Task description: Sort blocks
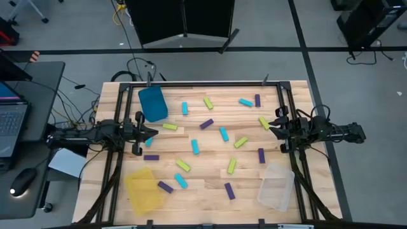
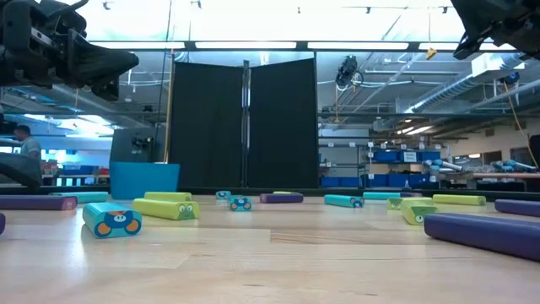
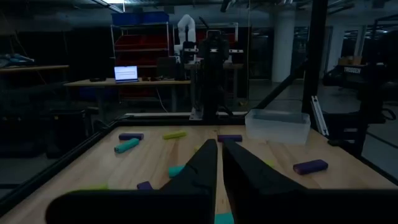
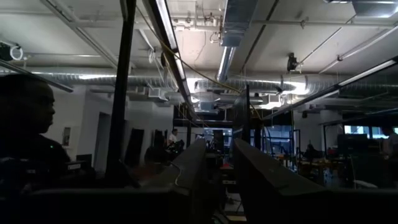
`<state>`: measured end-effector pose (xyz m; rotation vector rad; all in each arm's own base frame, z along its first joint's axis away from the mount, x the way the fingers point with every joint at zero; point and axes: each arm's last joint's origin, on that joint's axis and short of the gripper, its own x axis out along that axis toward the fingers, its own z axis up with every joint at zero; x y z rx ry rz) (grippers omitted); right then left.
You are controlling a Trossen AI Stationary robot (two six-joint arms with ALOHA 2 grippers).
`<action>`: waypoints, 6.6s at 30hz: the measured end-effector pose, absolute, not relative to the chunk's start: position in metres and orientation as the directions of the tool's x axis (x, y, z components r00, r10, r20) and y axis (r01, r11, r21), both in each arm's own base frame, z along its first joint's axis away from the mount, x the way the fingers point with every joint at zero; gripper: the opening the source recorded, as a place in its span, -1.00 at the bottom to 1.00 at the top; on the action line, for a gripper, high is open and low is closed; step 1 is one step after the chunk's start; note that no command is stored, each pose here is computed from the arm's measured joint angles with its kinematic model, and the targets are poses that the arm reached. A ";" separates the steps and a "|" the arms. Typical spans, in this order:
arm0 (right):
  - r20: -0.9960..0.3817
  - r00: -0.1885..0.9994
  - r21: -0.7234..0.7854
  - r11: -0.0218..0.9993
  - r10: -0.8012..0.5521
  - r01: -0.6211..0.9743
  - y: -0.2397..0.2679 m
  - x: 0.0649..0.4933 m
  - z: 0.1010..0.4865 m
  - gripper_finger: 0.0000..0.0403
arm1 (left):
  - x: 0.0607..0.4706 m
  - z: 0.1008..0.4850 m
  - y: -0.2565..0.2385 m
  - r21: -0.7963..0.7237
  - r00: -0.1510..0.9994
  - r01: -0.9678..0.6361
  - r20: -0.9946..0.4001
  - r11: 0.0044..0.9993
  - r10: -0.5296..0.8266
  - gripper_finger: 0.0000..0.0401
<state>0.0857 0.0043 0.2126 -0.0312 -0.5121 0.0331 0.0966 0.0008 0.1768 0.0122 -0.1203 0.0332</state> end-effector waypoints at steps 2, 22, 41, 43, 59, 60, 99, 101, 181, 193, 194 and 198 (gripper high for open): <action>0.489 0.871 -0.038 0.999 0.040 -0.024 0.004 0.086 0.213 -0.54 | 0.097 0.177 0.001 0.010 0.992 -0.034 0.120 0.999 0.032 -0.83; 0.489 0.871 -0.038 0.999 0.040 -0.024 0.004 0.086 0.213 -0.54 | 0.097 0.177 0.001 0.010 0.992 -0.034 0.121 0.999 0.032 -0.83; 0.491 0.870 -0.038 0.999 0.040 -0.024 0.004 0.086 0.213 -0.54 | 0.111 0.205 0.000 -0.255 0.923 0.113 0.386 0.960 -0.006 -0.83; 0.491 0.870 -0.038 0.999 0.039 -0.024 0.004 0.086 0.213 -0.55 | 0.117 0.204 0.001 -0.311 0.934 0.092 0.356 0.946 0.027 -0.83; 0.511 0.859 -0.222 0.960 -0.035 0.172 0.001 0.085 0.215 -0.54 | 0.194 0.220 0.006 -0.141 0.912 -0.293 -0.338 0.946 0.232 -0.83; 0.513 0.858 -0.216 0.962 -0.034 0.167 0.001 0.084 0.215 -0.54 | 0.199 0.225 0.007 -0.114 0.898 -0.305 -0.366 0.945 0.246 -0.83; 0.564 0.824 -0.114 0.984 -0.048 0.136 0.001 0.081 0.220 -0.54 | 0.299 0.183 0.052 0.134 0.279 -0.097 -0.948 0.986 0.156 -0.06; 0.562 0.825 -0.114 0.984 -0.048 0.135 0.001 0.081 0.220 -0.54 | 0.302 0.186 0.045 0.077 0.295 -0.060 -0.951 0.995 0.091 -0.06; 0.528 0.847 -0.089 0.989 -0.053 0.118 0.001 0.083 0.217 -0.54 | 0.298 0.275 -0.104 0.137 0.682 0.209 -0.730 0.968 -0.044 -0.49; 0.584 0.809 -0.117 0.980 -0.064 0.161 0.000 0.080 0.222 -0.54 | 0.233 0.271 -0.163 -0.210 0.432 -0.021 -0.884 0.977 -0.181 -0.49; 0.584 0.809 -0.120 0.978 -0.069 0.170 0.000 0.080 0.222 -0.54 | 0.229 0.271 -0.168 -0.227 0.421 -0.045 -0.887 0.973 -0.188 -0.49; 0.583 0.807 -0.123 0.973 -0.089 0.197 0.000 0.080 0.222 -0.54 | 0.210 0.268 -0.184 -0.270 0.358 -0.139 -0.911 0.953 -0.206 -0.49</action>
